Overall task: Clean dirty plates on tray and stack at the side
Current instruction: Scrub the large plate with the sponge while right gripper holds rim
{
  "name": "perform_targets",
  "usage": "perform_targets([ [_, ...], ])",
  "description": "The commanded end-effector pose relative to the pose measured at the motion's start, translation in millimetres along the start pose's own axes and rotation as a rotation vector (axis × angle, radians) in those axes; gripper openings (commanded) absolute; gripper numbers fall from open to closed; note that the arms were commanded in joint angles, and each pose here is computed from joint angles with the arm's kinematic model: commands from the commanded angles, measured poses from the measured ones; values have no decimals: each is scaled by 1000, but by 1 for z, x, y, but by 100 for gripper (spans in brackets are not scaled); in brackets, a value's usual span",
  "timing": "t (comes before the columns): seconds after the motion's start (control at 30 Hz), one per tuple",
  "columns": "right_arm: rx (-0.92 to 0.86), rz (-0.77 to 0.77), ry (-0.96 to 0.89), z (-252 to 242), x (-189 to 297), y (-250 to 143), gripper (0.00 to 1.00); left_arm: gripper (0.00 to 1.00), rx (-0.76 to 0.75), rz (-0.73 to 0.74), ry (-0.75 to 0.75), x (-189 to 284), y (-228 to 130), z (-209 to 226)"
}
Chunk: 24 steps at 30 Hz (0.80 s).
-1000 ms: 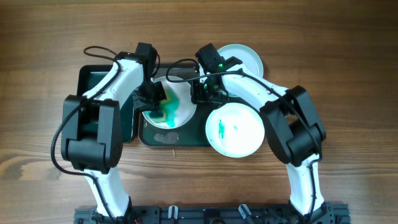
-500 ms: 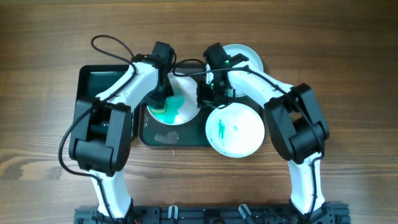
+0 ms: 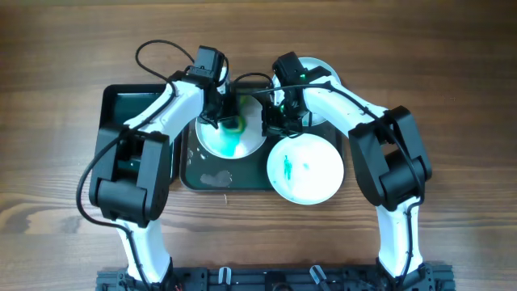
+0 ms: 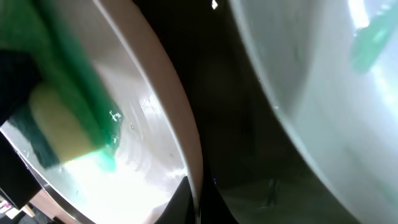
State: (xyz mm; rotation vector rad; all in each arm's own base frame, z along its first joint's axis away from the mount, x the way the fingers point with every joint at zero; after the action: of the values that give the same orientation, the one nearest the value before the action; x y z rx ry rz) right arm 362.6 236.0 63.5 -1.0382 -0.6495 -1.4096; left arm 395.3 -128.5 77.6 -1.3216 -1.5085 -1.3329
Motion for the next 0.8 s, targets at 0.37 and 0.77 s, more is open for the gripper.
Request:
perform_targets([
  [0.37, 23, 29, 18, -2, -13, -1, 5, 4, 1, 316, 27, 3, -54, 14],
  [0.77, 27, 22, 20, -2, -13, 1, 4, 4, -67, 189, -276, -1, -31, -28],
])
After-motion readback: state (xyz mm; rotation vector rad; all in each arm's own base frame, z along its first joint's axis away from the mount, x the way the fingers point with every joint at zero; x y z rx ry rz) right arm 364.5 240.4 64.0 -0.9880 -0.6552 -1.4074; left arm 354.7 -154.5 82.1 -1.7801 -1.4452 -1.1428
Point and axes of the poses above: each gripper's point midway between its finger pads, its own x axis back along the fingers, its own z axis along the line the jaws close on, y = z × x, the point moved 7 cm from there along x, back along the fingers, and after that the axes turned 11 degrees about -x, right-handed, at the moved point
